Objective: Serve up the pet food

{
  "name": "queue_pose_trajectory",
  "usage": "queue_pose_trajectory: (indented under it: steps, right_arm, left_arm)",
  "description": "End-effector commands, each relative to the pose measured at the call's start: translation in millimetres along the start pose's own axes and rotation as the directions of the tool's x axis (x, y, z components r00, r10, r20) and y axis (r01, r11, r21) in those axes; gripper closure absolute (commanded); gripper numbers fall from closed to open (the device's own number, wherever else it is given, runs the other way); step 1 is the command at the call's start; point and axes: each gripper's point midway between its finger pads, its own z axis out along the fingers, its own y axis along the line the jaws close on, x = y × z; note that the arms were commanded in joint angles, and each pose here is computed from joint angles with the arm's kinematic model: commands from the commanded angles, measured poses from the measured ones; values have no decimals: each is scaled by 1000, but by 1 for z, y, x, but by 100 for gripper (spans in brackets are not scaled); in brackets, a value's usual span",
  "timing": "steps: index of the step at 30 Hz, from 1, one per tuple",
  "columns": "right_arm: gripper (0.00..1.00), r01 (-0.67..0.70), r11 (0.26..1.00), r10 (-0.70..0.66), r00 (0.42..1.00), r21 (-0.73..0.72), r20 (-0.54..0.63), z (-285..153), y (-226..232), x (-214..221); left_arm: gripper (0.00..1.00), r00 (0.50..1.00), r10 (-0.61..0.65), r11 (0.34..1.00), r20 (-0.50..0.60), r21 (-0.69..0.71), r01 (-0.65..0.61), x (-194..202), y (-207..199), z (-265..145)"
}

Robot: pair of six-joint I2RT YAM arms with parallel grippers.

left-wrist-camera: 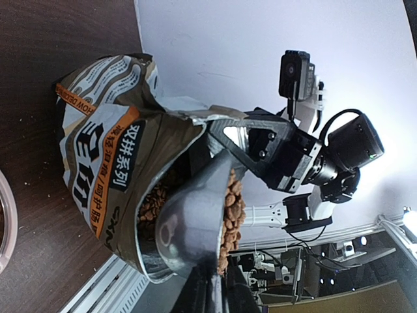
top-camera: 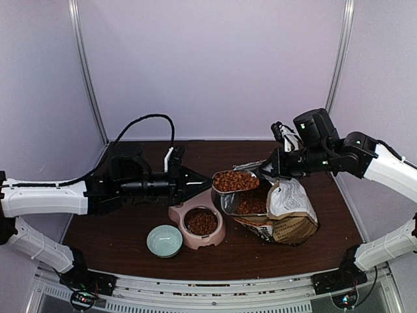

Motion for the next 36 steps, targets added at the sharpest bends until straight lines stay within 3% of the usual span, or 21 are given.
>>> queue_pose_trajectory:
  steps: [1,25,36]
  right_arm:
    - [100,32,987,6,972,-157,236,-39,46,-63]
    - [100,80,989,-44,962,-121,270,-11,68,-101]
    - [100,55,997,-36,959,-60,283,-1,47,-108]
  left_arm:
    - [100,999,30,993,35,113,-33,-7,-30,-10]
    - [100,994,21,998,107,64,-28,-23,-14,-56]
    - [100,988,9,1000,157,21,-12,-41,11,-80]
